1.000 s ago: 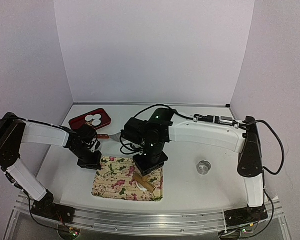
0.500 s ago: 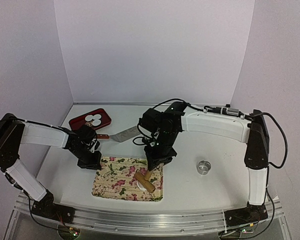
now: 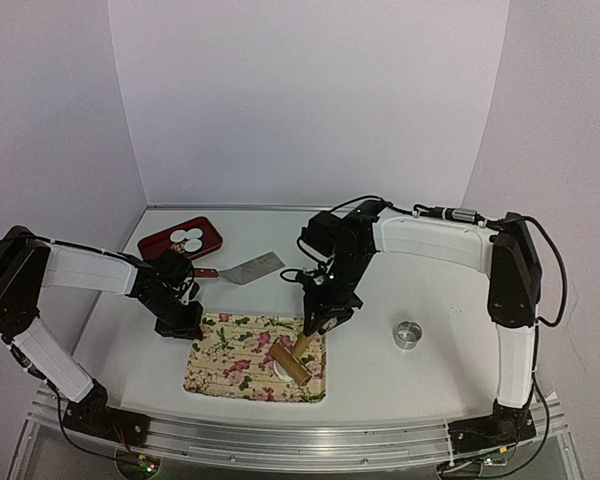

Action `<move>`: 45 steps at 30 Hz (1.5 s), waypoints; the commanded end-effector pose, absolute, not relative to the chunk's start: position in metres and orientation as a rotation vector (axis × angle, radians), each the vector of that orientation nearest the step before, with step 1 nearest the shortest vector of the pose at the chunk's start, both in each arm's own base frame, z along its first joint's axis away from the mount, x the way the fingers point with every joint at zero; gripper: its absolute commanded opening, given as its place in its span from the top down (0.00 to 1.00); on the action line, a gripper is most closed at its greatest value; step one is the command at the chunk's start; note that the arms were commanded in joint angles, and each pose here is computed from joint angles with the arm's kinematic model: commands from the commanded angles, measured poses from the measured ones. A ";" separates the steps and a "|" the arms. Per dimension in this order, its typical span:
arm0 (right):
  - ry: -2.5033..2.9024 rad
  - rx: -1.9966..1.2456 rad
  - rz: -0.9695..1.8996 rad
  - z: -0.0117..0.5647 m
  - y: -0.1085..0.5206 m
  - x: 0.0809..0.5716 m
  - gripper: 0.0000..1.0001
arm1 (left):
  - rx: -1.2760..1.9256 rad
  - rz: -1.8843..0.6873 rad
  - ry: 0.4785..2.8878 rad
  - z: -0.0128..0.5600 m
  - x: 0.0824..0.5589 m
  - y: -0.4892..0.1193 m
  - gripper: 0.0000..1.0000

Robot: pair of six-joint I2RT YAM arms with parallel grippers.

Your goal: Roll out the dumpling wrappers from the dough

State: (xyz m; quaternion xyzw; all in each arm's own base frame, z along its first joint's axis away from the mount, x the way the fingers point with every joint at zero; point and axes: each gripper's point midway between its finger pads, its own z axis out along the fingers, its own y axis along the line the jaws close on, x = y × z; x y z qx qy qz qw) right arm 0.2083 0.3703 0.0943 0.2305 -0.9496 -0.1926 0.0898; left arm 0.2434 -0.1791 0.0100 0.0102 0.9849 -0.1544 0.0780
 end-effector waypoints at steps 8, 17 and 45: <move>-2.747 0.576 0.180 0.027 0.247 0.211 1.00 | -0.111 -0.280 3.075 -0.008 0.224 -0.151 1.00; -2.754 0.551 0.144 0.032 0.237 0.221 1.00 | -0.149 -0.275 3.083 -0.009 0.220 -0.149 1.00; -2.799 0.406 -0.066 0.046 0.223 0.249 1.00 | -0.209 -0.265 3.062 -0.002 0.232 -0.152 1.00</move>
